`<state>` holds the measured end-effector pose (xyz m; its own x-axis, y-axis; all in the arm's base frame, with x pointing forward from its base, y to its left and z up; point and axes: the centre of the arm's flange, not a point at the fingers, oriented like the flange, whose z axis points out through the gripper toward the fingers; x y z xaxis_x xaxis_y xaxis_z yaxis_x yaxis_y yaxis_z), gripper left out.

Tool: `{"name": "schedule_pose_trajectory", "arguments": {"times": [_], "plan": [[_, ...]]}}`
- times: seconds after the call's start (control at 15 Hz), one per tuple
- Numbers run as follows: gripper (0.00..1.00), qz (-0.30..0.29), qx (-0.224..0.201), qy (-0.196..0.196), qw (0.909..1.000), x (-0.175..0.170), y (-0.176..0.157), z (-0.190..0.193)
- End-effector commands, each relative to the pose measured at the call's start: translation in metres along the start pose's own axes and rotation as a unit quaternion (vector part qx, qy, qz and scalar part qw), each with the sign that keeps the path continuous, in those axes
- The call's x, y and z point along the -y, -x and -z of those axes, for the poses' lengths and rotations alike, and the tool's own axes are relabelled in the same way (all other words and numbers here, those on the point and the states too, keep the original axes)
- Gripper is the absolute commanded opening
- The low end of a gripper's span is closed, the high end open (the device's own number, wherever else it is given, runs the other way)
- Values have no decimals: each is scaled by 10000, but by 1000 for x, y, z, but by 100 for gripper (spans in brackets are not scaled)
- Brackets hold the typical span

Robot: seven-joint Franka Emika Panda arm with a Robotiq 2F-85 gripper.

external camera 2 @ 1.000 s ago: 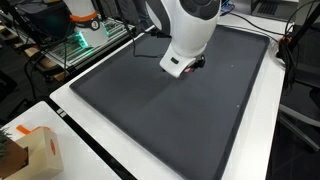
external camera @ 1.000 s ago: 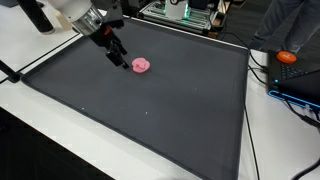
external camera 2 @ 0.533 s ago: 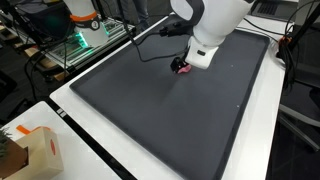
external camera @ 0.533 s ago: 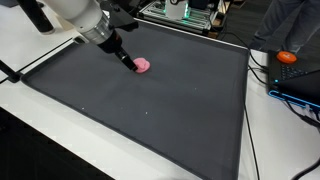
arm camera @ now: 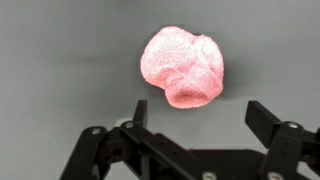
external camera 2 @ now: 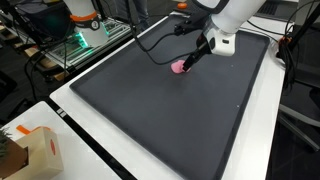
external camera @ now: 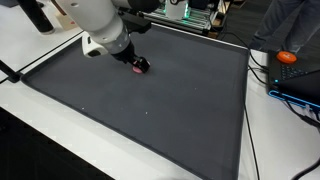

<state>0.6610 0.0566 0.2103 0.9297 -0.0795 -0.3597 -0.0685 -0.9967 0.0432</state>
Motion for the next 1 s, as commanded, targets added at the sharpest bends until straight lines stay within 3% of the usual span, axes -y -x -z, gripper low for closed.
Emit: {"name": "schedule_pose_trajectory", "arguments": {"times": [0.0, 0.2, 0.4, 0.93], "plan": [[100, 892, -148, 433, 9950, 22, -2, -1], [100, 1632, -196, 754, 9835, 40, 7, 1], [100, 2369, -138, 1030, 9660, 54, 16, -2], [100, 4107, 94, 1565, 8982, 82, 44, -15]]}}
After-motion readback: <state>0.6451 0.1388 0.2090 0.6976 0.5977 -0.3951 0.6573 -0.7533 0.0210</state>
